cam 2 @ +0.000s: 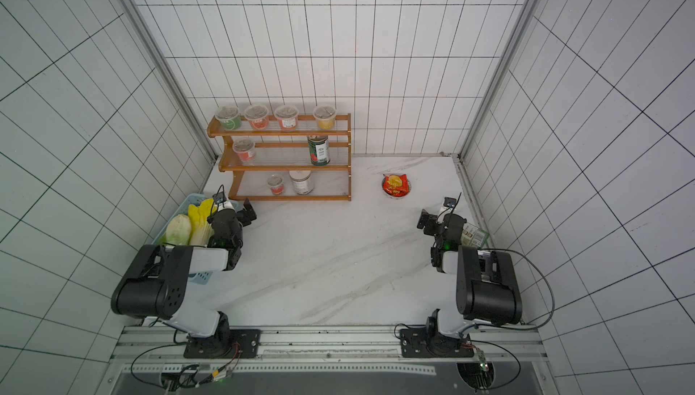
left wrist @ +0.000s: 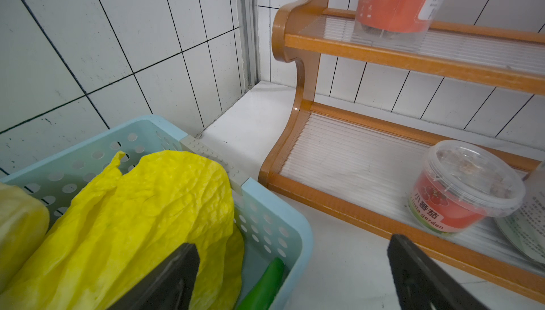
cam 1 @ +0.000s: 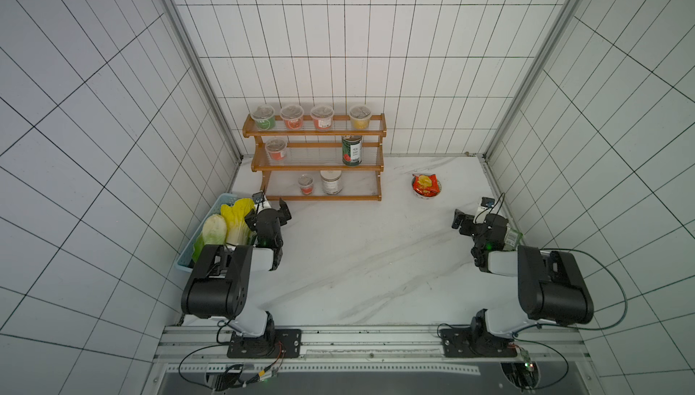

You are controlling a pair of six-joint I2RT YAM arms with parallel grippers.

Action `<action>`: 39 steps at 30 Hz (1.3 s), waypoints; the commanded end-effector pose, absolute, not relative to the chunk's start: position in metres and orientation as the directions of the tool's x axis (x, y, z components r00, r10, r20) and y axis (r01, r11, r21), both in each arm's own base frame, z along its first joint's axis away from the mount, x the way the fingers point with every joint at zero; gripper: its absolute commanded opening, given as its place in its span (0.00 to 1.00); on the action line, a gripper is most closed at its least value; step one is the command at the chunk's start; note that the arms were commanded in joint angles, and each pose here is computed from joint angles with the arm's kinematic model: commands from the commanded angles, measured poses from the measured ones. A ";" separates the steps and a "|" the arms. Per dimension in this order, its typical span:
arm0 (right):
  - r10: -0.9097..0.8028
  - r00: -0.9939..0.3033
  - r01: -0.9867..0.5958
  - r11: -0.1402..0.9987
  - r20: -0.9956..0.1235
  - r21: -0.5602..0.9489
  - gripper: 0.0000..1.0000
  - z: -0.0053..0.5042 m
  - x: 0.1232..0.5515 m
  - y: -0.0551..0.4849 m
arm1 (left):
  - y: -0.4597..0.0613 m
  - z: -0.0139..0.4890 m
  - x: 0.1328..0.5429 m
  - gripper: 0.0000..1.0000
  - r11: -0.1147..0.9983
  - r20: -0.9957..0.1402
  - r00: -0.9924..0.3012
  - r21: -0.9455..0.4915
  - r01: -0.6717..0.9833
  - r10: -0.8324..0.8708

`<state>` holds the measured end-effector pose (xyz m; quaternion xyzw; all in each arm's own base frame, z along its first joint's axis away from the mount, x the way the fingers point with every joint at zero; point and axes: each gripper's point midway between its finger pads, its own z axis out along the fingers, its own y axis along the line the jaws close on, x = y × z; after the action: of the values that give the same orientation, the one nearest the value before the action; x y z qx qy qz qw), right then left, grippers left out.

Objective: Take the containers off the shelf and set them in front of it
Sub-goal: Adjust the shelf at the center of the board.

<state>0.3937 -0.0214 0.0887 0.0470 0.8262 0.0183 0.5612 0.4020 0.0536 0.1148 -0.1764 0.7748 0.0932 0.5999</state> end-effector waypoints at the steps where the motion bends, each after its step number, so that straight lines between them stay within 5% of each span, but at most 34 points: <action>1: 0.086 -0.358 0.068 0.995 -0.930 0.066 0.99 0.094 0.400 -0.025 | 0.056 0.117 0.403 0.98 0.918 -0.964 -0.213 -0.066 -0.391 -0.160; 8: 0.076 -0.358 0.076 0.996 -0.931 0.052 0.99 0.119 0.398 -0.025 | 0.046 0.149 0.405 0.98 0.925 -0.974 -0.201 -0.019 -0.379 -0.102; 13: 0.090 -0.318 0.038 0.996 -0.944 0.082 0.99 0.161 0.394 -0.014 | 0.049 0.182 0.397 0.98 0.921 -0.941 -0.256 -0.117 -0.373 -0.223; 23: 0.104 -0.335 -0.236 0.953 -0.937 0.190 0.99 0.235 0.404 0.084 | 0.080 0.244 0.393 0.99 0.945 -0.891 -0.350 -0.208 -0.252 -0.289; 39: 0.096 -0.394 -0.421 0.865 -0.914 0.272 1.00 0.279 0.429 0.238 | 0.117 0.227 0.485 0.89 0.963 -0.810 -0.521 -0.226 -0.145 -0.269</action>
<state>0.4264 0.2217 0.2811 -0.1060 0.7925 0.2340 0.5532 0.4761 0.1231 0.2332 -0.1447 0.8602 -0.0468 0.4868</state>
